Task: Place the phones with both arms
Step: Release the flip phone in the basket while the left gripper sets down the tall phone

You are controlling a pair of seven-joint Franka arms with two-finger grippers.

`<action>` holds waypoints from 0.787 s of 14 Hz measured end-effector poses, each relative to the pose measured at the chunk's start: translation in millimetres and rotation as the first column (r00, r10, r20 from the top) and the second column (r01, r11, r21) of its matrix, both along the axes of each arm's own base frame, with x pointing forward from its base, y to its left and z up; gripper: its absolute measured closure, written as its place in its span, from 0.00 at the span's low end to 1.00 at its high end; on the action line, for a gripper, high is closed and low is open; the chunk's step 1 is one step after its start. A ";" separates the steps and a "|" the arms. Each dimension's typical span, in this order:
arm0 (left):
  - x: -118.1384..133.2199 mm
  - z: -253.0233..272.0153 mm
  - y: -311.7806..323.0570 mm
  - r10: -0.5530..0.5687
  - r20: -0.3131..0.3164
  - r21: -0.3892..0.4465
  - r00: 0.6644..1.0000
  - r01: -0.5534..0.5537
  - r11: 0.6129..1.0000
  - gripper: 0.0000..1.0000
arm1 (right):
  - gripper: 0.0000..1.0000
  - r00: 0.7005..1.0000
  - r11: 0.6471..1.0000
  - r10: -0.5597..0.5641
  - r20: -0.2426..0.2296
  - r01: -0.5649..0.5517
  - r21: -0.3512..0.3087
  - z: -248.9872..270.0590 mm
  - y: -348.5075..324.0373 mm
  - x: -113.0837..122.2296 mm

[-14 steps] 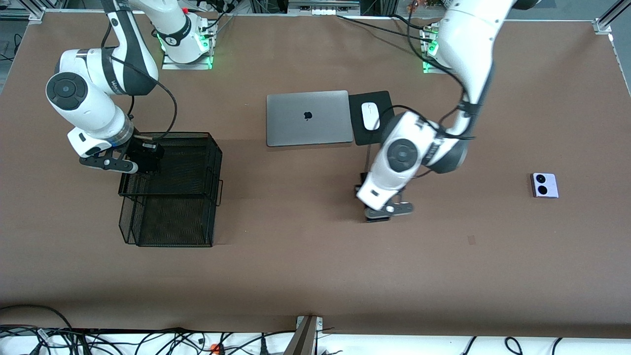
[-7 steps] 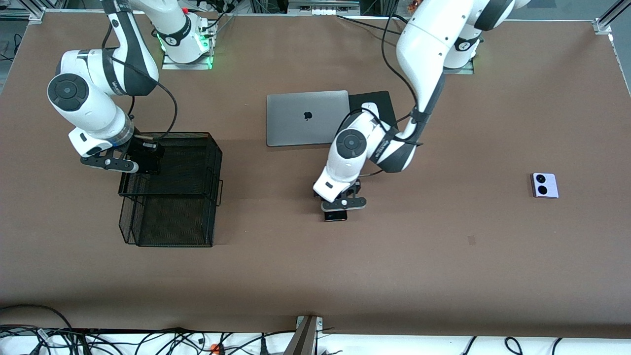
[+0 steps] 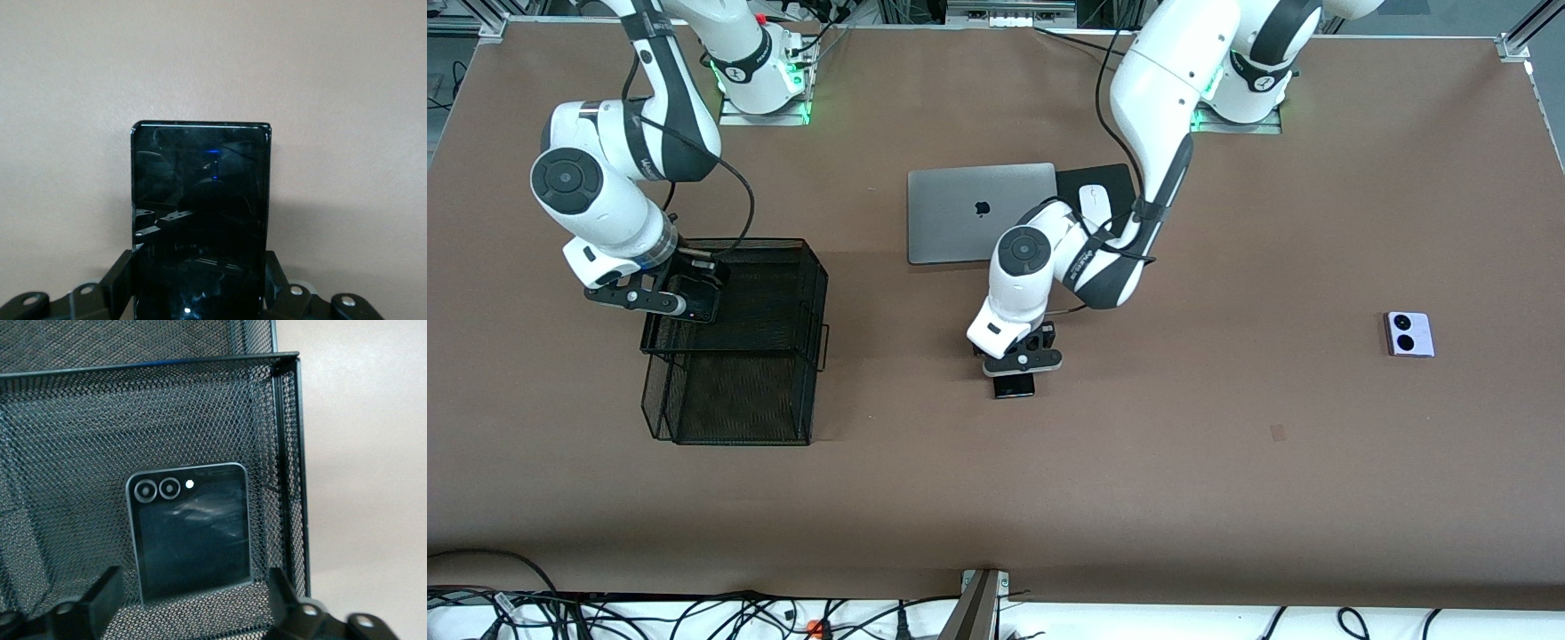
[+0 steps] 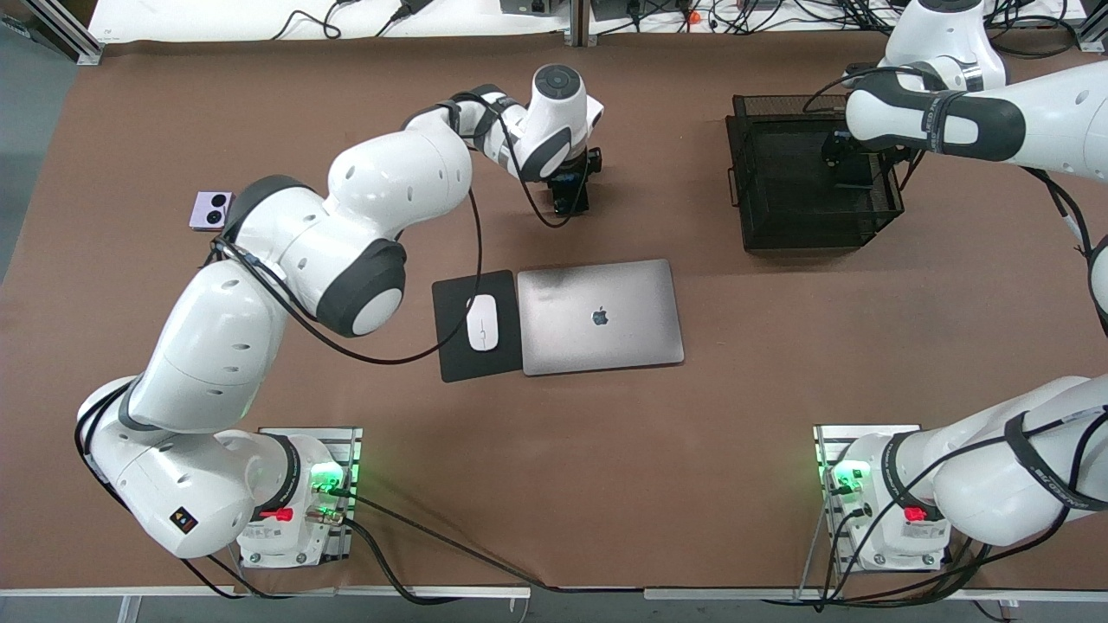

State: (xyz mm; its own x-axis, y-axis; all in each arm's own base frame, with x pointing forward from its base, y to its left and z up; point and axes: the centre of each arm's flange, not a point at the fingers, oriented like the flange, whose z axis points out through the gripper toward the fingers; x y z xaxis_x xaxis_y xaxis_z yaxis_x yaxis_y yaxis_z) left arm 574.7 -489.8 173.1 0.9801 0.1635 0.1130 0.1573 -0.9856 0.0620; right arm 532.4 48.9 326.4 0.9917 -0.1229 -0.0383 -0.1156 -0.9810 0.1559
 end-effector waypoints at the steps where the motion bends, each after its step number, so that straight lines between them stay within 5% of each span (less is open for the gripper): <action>1: -0.8 -1.8 -1.4 -0.001 0.002 0.003 1.000 0.001 1.000 0.20 | 0.01 1.000 1.000 0.000 0.001 0.000 0.000 0.1 0.1 0.1; 7: -1.5 -3.7 -2.5 -0.005 0.006 0.010 1.000 0.005 1.000 0.17 | 0.00 0.997 1.000 0.008 0.077 -0.008 0.009 33.8 6.1 21.5; 9: 0.4 -0.4 -3.1 -0.005 0.013 0.008 1.000 0.005 1.000 0.02 | 0.00 0.996 1.000 0.007 0.084 -0.008 0.011 52.0 10.6 29.7; 11: 8.8 9.6 0.2 0.007 0.027 0.005 1.000 -0.007 1.000 0.00 | 0.00 0.998 1.000 -0.011 0.060 0.009 0.026 75.7 16.9 37.2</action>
